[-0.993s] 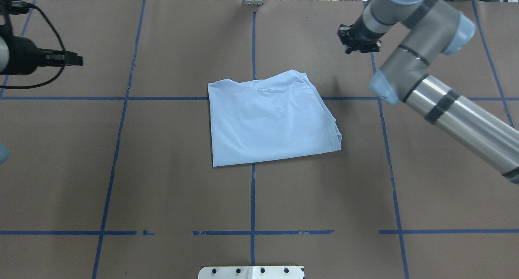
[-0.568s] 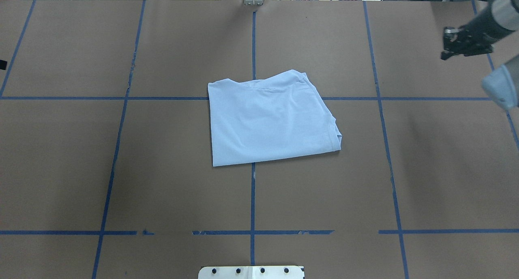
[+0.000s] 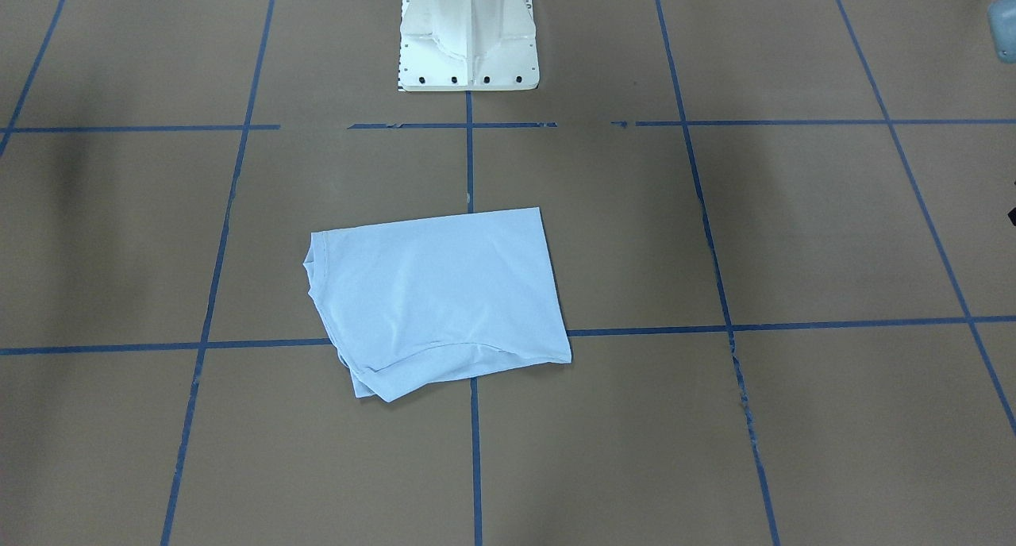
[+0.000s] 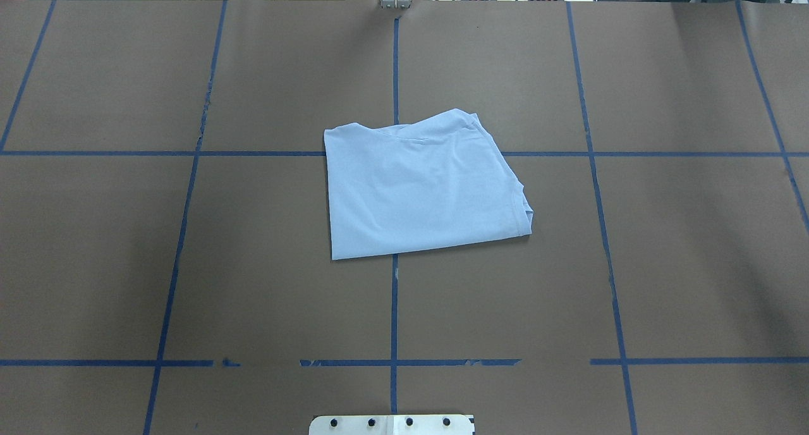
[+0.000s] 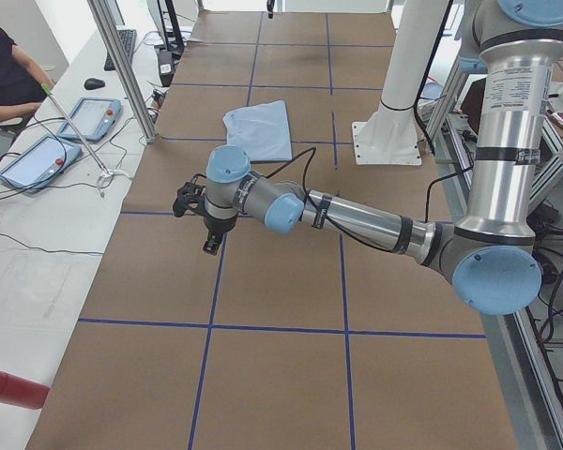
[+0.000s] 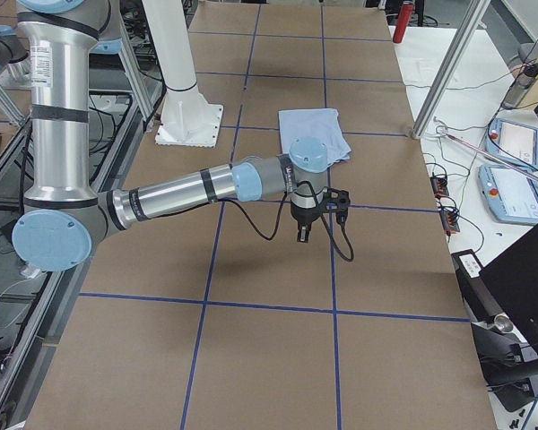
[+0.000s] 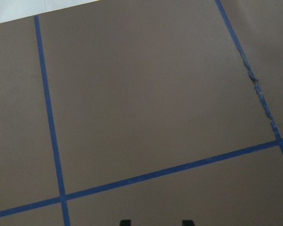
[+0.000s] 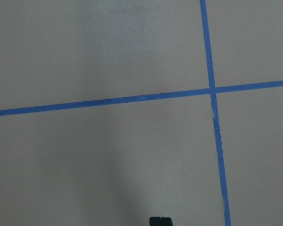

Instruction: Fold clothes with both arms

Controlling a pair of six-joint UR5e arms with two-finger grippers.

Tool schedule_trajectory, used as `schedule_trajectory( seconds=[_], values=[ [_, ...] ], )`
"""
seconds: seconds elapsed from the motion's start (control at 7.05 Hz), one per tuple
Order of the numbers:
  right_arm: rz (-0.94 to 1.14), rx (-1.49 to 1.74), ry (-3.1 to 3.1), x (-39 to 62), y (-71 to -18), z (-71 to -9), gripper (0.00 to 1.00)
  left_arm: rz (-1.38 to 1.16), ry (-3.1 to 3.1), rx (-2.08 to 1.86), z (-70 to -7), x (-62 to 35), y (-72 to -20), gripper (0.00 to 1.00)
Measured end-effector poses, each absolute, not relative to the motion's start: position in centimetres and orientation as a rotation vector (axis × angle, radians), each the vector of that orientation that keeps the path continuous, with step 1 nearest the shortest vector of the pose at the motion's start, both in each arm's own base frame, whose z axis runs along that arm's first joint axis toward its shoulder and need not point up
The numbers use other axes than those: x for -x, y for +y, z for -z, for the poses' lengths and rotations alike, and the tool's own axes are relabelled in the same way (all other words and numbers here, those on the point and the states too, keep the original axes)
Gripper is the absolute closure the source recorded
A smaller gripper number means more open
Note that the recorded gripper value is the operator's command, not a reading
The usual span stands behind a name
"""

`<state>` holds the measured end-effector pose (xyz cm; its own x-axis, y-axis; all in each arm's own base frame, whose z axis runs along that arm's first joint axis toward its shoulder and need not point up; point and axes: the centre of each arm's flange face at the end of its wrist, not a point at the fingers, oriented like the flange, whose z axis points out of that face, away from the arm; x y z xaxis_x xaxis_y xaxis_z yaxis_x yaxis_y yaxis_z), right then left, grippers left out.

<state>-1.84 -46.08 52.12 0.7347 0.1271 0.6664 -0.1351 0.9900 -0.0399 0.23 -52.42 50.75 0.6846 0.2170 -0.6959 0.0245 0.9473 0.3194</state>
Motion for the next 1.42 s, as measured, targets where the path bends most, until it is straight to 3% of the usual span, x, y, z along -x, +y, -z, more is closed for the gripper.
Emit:
schedule_trajectory(
  seconds=[0.14, 0.28, 0.57, 1.42],
  values=[
    [-0.155, 0.000, -0.727, 1.1, -45.2, -52.2, 0.00, -0.133, 0.832, -0.310, -51.4, 0.7, -52.2, 0.41],
    [-0.163, 0.008, -0.724, 0.8, -44.8, -52.4, 0.00, -0.142, 0.830, -0.304, -52.9, 2.2, -52.4, 0.00],
    [-0.172, 0.025, -0.722, 0.5, -43.6, -53.1, 0.00, -0.124, 0.823, -0.264, -56.0, 4.4, -52.2, 0.00],
    [-0.154, 0.095, -0.740, 0.2, -41.2, -56.8, 0.00, -0.113, 0.821, -0.092, -62.5, 4.9, -44.6, 0.00]
  ],
)
